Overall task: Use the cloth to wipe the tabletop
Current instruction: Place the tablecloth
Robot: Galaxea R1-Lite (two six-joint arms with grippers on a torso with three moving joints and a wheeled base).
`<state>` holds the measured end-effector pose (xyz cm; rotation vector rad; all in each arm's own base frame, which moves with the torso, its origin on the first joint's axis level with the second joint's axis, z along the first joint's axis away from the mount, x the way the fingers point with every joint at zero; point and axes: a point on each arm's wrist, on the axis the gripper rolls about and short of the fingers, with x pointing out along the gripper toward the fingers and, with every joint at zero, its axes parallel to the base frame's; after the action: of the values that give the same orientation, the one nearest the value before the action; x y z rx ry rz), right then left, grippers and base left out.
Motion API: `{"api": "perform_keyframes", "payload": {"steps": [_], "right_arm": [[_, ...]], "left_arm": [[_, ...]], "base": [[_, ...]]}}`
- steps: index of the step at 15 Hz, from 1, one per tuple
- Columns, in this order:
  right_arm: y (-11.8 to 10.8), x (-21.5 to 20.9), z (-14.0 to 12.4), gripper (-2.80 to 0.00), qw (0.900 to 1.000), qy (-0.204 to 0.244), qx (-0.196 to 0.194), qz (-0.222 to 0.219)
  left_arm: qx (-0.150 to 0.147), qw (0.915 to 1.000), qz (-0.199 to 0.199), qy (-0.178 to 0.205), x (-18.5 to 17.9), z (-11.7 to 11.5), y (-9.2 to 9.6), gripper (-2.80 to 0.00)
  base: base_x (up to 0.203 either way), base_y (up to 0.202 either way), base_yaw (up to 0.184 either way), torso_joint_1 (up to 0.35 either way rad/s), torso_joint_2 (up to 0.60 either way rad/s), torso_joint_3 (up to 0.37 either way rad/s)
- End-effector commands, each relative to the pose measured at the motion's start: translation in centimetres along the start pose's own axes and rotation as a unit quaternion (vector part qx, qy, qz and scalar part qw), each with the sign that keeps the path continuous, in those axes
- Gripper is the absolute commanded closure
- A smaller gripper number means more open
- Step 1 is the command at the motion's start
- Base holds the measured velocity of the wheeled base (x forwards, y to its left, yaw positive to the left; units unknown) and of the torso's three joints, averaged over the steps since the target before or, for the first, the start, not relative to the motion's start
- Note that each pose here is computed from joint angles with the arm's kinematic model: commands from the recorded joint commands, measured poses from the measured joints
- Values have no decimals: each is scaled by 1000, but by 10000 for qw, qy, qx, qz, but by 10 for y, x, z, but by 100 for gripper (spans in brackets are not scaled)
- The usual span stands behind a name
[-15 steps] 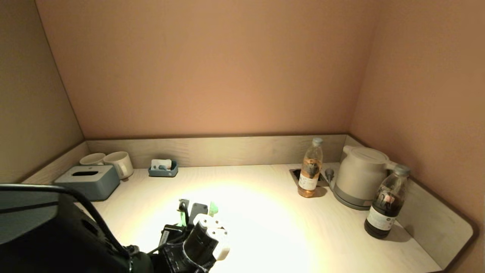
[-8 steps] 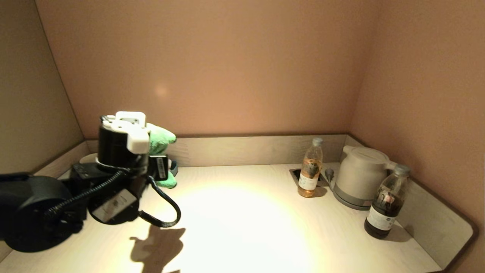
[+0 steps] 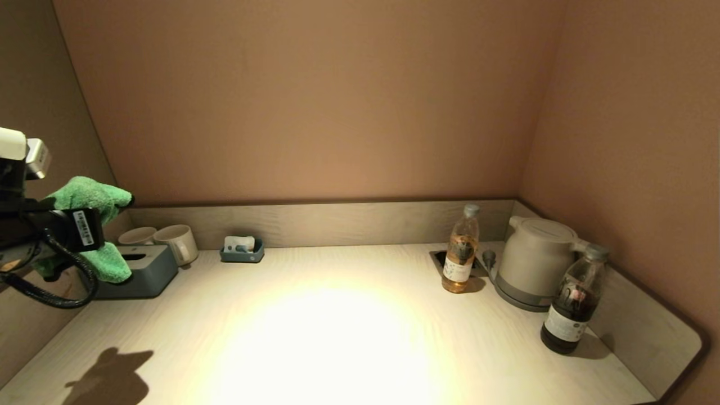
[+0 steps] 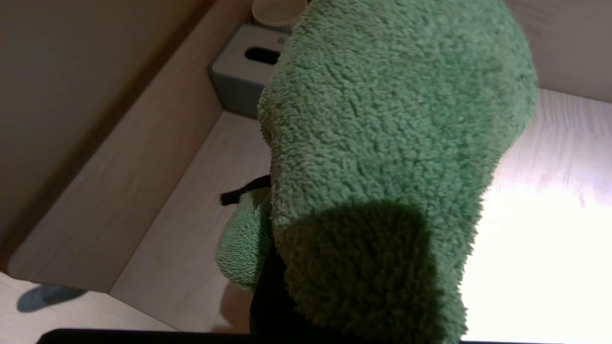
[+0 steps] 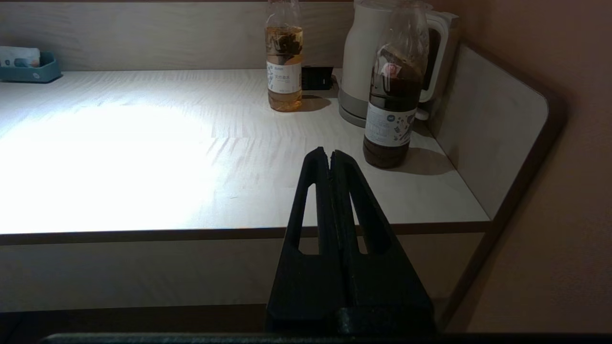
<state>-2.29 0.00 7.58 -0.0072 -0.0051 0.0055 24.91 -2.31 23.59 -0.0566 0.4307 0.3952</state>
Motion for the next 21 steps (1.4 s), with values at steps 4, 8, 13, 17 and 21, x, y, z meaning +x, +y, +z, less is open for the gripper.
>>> {"api": "perform_keyframes", "payload": {"steps": [4, 8, 13, 17, 21], "right_arm": [[0, 0, 0, 0, 10000, 3, 2, 3], [0, 0, 0, 0, 10000, 3, -2, 3], [0, 0, 0, 0, 10000, 3, -2, 3], [0, 0, 0, 0, 10000, 3, -2, 3], [0, 0, 0, 0, 10000, 3, -2, 3]], "left_arm": [[-251, 9933, -204, 1111, 14, -16, 43, 0], [-323, 9880, 79, 1508, 36, -26, 53, 0], [-355, 9798, -208, 1959, 52, -40, 34, 0], [-524, 9721, 269, 2269, 72, -35, 56, 0], [-795, 9642, 678, 2437, 95, -36, 80, 0]], "base": [[0, 0, 0, 0, 0, 0], [0, 0, 0, 0, 0, 0], [0, 0, 0, 0, 0, 0], [0, 0, 0, 0, 0, 0], [0, 0, 0, 0, 0, 0]]}}
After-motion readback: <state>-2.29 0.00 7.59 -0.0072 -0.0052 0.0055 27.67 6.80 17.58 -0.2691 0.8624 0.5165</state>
